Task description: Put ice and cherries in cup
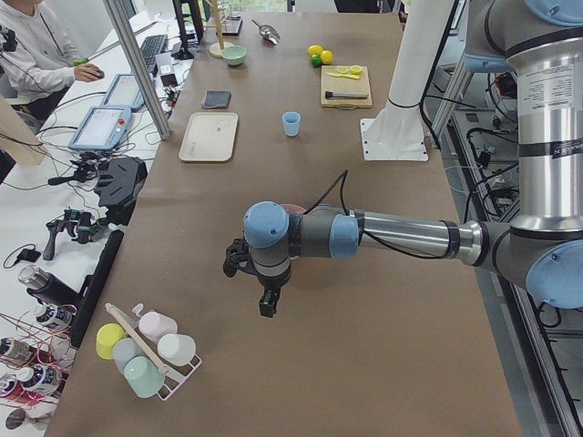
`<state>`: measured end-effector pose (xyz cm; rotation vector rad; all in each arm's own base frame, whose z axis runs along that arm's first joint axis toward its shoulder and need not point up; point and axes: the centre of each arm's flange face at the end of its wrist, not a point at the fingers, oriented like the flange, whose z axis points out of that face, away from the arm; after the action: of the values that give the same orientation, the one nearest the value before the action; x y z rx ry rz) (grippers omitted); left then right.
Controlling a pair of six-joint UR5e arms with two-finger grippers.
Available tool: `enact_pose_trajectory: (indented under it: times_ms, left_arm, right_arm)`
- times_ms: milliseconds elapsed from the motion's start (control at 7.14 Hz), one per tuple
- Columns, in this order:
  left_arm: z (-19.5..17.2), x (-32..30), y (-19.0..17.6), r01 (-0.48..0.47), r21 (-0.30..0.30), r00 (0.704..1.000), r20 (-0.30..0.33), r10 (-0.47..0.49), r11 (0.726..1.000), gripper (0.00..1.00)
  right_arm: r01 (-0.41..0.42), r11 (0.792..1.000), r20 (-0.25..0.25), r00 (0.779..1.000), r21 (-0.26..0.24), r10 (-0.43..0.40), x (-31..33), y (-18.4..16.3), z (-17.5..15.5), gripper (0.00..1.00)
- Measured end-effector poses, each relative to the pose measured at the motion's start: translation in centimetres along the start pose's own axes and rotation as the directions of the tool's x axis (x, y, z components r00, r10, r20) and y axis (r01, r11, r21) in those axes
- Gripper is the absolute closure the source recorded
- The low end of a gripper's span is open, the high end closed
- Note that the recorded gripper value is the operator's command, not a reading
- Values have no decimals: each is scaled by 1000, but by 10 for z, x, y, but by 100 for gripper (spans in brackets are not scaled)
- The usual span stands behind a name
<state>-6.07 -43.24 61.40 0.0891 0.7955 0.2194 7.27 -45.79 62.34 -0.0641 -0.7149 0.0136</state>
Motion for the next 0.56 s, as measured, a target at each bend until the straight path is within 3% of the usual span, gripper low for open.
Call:
enact_pose_trajectory:
  times_ms: [560]
  left_arm:
    - [6, -4, 3, 10, -13, 1000, -1, -10, 1000, 2]
  right_arm:
    - [28, 999, 4, 1000, 31, -28, -7, -3, -7, 0]
